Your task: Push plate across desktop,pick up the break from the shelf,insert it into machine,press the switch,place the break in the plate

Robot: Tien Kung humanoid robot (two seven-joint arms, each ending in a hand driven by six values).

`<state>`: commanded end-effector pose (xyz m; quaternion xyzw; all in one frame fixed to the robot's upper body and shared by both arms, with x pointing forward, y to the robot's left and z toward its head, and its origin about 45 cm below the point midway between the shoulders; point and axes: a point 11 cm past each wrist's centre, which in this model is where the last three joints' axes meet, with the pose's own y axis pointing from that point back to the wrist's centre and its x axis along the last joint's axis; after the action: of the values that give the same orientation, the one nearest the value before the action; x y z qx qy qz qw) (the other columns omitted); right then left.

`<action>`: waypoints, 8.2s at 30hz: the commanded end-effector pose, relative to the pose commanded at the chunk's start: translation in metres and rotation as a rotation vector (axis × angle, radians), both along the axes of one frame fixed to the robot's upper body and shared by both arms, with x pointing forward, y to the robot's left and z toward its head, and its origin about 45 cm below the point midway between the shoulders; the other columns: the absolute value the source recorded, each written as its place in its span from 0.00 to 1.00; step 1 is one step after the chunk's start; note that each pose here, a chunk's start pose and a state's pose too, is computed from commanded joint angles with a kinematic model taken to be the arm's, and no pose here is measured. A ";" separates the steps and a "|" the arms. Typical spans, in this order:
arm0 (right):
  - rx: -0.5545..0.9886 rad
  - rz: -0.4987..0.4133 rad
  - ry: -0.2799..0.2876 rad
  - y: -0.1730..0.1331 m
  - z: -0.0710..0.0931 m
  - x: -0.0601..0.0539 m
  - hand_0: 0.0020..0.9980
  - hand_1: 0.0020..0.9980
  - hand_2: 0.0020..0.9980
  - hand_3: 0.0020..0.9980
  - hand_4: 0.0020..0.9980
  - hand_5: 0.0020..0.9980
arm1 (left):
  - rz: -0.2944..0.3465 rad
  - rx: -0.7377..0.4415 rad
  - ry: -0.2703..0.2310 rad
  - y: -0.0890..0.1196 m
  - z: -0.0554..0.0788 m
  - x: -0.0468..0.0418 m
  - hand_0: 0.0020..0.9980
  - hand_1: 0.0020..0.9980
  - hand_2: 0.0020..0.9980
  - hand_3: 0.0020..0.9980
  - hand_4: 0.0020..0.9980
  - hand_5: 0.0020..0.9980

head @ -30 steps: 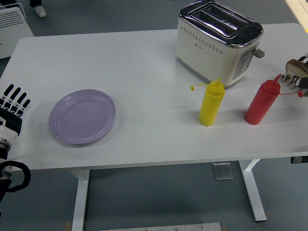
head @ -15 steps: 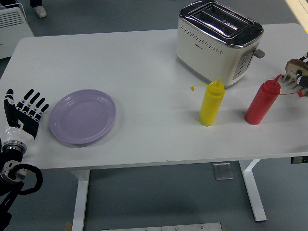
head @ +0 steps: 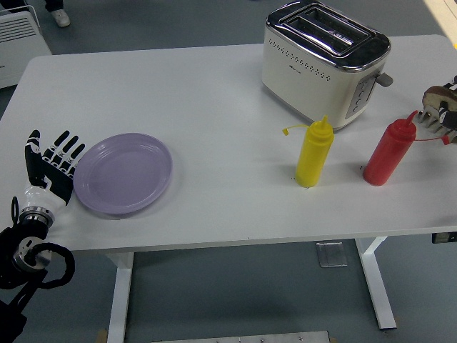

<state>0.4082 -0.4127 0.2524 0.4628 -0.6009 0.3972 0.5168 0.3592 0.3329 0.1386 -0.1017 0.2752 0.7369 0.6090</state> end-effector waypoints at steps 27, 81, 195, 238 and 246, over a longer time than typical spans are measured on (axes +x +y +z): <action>0.035 0.004 -0.111 0.007 0.017 0.000 0.35 0.49 0.50 0.51 0.21 0.00 | -0.124 -0.041 0.005 -0.054 0.000 0.0039 0.84 0.78 0.75 0.70 0.66 1.00; 0.133 0.233 -0.372 0.088 0.173 0.008 0.30 0.43 0.46 0.48 0.28 0.00 | -0.325 -0.094 0.028 -0.135 0.004 0.0031 0.84 0.78 0.75 0.70 0.65 1.00; 0.275 0.173 -0.009 0.216 0.093 0.115 0.34 0.56 0.61 0.56 0.37 0.00 | -0.109 -0.630 -0.063 -0.070 0.094 0.0207 0.83 0.76 0.74 0.71 0.64 1.00; 0.258 0.229 0.034 0.213 0.101 0.116 0.67 0.77 0.78 0.73 0.61 0.12 | -0.109 -0.634 -0.043 -0.072 0.090 0.0184 0.82 0.76 0.73 0.71 0.64 1.00; 0.279 0.262 -0.010 0.210 0.126 0.112 0.67 0.77 0.78 0.73 0.62 0.13 | -0.109 -0.634 -0.042 -0.072 0.089 0.0177 0.82 0.76 0.73 0.71 0.63 1.00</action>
<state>0.5204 -0.2024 0.3784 0.6021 -0.5874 0.3762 0.3884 0.3769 0.2608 0.2281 -0.2866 0.4834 0.5785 0.5912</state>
